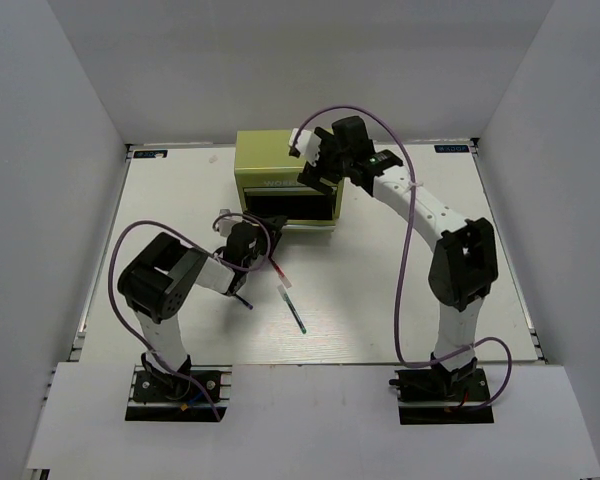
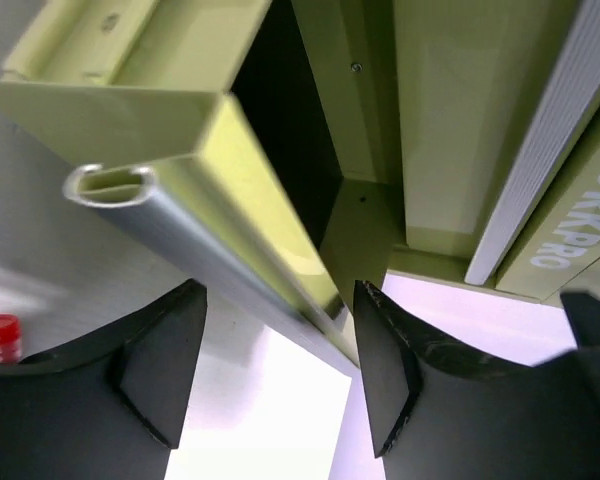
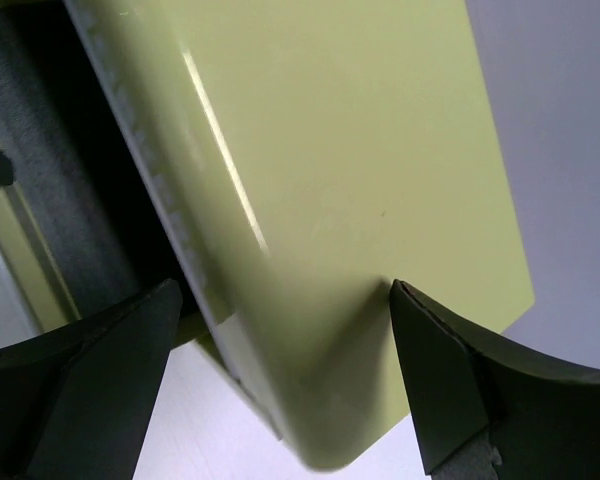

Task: Sort the stationery into containers
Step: Open the drawer in the storage box, then pick up the pen from the center of the board.

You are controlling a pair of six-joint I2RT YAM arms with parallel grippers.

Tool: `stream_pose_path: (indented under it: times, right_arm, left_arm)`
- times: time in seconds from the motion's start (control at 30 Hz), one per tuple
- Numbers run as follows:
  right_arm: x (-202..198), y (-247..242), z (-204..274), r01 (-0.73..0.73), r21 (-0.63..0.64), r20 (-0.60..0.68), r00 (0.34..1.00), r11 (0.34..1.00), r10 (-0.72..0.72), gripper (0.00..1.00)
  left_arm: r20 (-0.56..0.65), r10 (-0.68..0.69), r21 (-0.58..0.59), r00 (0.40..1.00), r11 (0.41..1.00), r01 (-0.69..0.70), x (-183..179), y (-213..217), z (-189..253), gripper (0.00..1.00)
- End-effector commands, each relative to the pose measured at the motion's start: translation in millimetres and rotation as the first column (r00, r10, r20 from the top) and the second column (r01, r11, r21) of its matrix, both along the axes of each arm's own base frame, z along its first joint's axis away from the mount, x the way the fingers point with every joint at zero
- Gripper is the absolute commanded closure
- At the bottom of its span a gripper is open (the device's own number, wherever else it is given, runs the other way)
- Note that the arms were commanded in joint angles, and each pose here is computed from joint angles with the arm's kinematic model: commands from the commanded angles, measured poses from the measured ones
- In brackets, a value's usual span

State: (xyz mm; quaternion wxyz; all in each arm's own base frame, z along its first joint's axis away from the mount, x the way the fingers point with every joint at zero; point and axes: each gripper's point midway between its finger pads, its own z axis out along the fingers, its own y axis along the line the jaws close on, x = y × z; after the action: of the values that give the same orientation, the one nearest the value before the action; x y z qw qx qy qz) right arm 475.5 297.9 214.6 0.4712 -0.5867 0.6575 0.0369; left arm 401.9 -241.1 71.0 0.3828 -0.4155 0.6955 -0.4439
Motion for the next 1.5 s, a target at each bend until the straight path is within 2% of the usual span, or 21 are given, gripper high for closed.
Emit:
stream_pose_path:
  times: [0.0, 0.07, 0.13, 0.37, 0.43, 0.47, 0.57, 0.6, 0.7, 0.77, 0.83, 0.9, 0.93, 1.0, 1.03, 1.1, 1.2, 1.23, 1.3, 1.33, 1.47]
  right_arm:
    - [-18.6, -12.3, 25.5, -0.003, 0.055, 0.027, 1.000, 0.998, 0.001, 0.11]
    - [-27.8, -13.4, 16.8, -0.019, 0.059, 0.019, 1.000, 0.998, 0.018, 0.11]
    - [-37.2, -13.9, 37.1, -0.044, 0.094, 0.060, 0.997, 0.995, 0.038, 0.09]
    - [-78.2, -22.1, 24.7, -0.104, 0.118, 0.022, 0.995, 0.988, 0.102, 0.09]
    - [-98.2, -18.8, 22.7, -0.157, 0.144, -0.027, 0.986, 0.977, 0.163, 0.09]
    - [-104.7, -17.5, 21.6, -0.173, 0.155, -0.044, 0.982, 0.973, 0.181, 0.09]
    - [-147.2, -8.8, 12.1, -0.270, 0.231, -0.134, 0.943, 0.935, 0.306, 0.09]
    - [-153.6, -8.6, 17.7, -0.282, 0.250, -0.129, 0.939, 0.926, 0.320, 0.09]
    - [-180.0, -2.9, 1.1, -0.292, 0.302, -0.229, 0.902, 0.908, 0.366, 0.09]
    - [-198.1, 3.3, -17.7, -0.308, 0.289, -0.283, 0.877, 0.906, 0.388, 0.18]
    - [-215.3, 10.7, -36.5, -0.310, 0.273, -0.338, 0.856, 0.911, 0.392, 0.33]
    - [-219.3, 12.8, -47.8, -0.287, 0.244, -0.371, 0.855, 0.926, 0.363, 0.48]
    - [-233.9, 26.3, -57.1, -0.309, 0.234, -0.404, 0.831, 0.922, 0.381, 0.62]
    - [-230.8, 32.0, -64.0, -0.273, 0.212, -0.424, 0.839, 0.938, 0.340, 0.72]
    - [-237.9, 40.7, -72.9, -0.272, 0.204, -0.454, 0.825, 0.941, 0.337, 0.77]
    - [-233.7, 51.1, -85.8, -0.231, 0.178, -0.496, 0.819, 0.956, 0.290, 0.82]
    - [-234.4, 73.4, -99.6, -0.194, 0.138, -0.524, 0.818, 0.971, 0.238, 0.79]
    - [-233.2, 80.1, -103.1, -0.184, 0.121, -0.509, 0.832, 0.976, 0.220, 0.70]
    - [-232.5, 93.6, -117.5, -0.132, 0.079, -0.518, 0.841, 0.988, 0.154, 0.69]
    - [-224.2, 93.5, -123.9, -0.083, 0.044, -0.494, 0.865, 0.996, 0.094, 0.63]
    - [-211.8, 106.7, -141.5, 0.010, 0.016, -0.496, 0.868, 1.000, -0.001, 0.57]
  left_arm:
    - [0.029, -0.047, 0.034, 0.998, 0.998, 0.046, 2.7, -7.0, 27.3, 0.29]
    - [0.025, -0.072, 0.054, 0.997, 0.996, 0.071, 1.1, -9.8, 29.3, 0.29]
    - [0.005, -0.094, 0.089, 0.996, 0.992, 0.093, -2.9, -9.7, 29.5, 0.28]
    - [-0.101, -0.153, 0.134, 0.983, 0.977, 0.166, -32.4, -7.3, 27.4, 0.28]
    - [-0.139, -0.175, 0.147, 0.975, 0.970, 0.195, -44.7, -4.6, 24.7, 0.27]
    - [-0.196, -0.175, 0.179, 0.965, 0.961, 0.211, -54.5, 1.3, 14.3, 0.27]
    - [-0.244, -0.214, 0.210, 0.946, 0.941, 0.267, -75.2, 7.1, 14.8, 0.27]
    - [-0.268, -0.226, 0.222, 0.937, 0.931, 0.288, -85.4, 11.2, 17.2, 0.27]
    - [-0.348, -0.220, 0.257, 0.911, 0.912, 0.318, -115.2, 29.2, -0.1, 0.27]
    - [-0.345, -0.211, 0.273, 0.915, 0.910, 0.313, -128.4, 39.9, 5.7, 0.27]
    - [-0.403, -0.182, 0.298, 0.897, 0.901, 0.316, -144.6, 53.3, 1.0, 0.26]
    - [-0.405, -0.168, 0.309, 0.899, 0.900, 0.308, -154.2, 61.8, 9.3, 0.24]
    - [-0.440, -0.141, 0.331, 0.887, 0.892, 0.306, -163.7, 71.5, 4.7, 0.22]
    - [-0.431, -0.113, 0.354, 0.895, 0.891, 0.283, -168.1, 80.8, 10.6, 0.22]
    - [-0.430, -0.105, 0.360, 0.897, 0.891, 0.277, -175.3, 87.0, 15.8, 0.17]
    - [-0.417, -0.066, 0.374, 0.906, 0.896, 0.238, -177.8, 98.0, 21.7, 0.17]
    - [-0.412, -0.022, 0.398, 0.911, 0.895, 0.202, -187.6, 112.4, 32.4, 0.05]
    - [-0.448, -0.005, 0.398, 0.894, 0.894, 0.204, -197.0, 117.6, 27.5, 0.00]
    - [-0.453, 0.014, 0.404, 0.891, 0.894, 0.191, -203.2, 123.8, 28.5, 0.00]
    - [-0.483, 0.036, 0.395, 0.875, 0.900, 0.181, -210.3, 127.5, 22.6, 0.00]
    - [-0.499, 0.054, 0.382, 0.865, 0.910, 0.163, -219.4, 132.3, 18.7, 0.00]
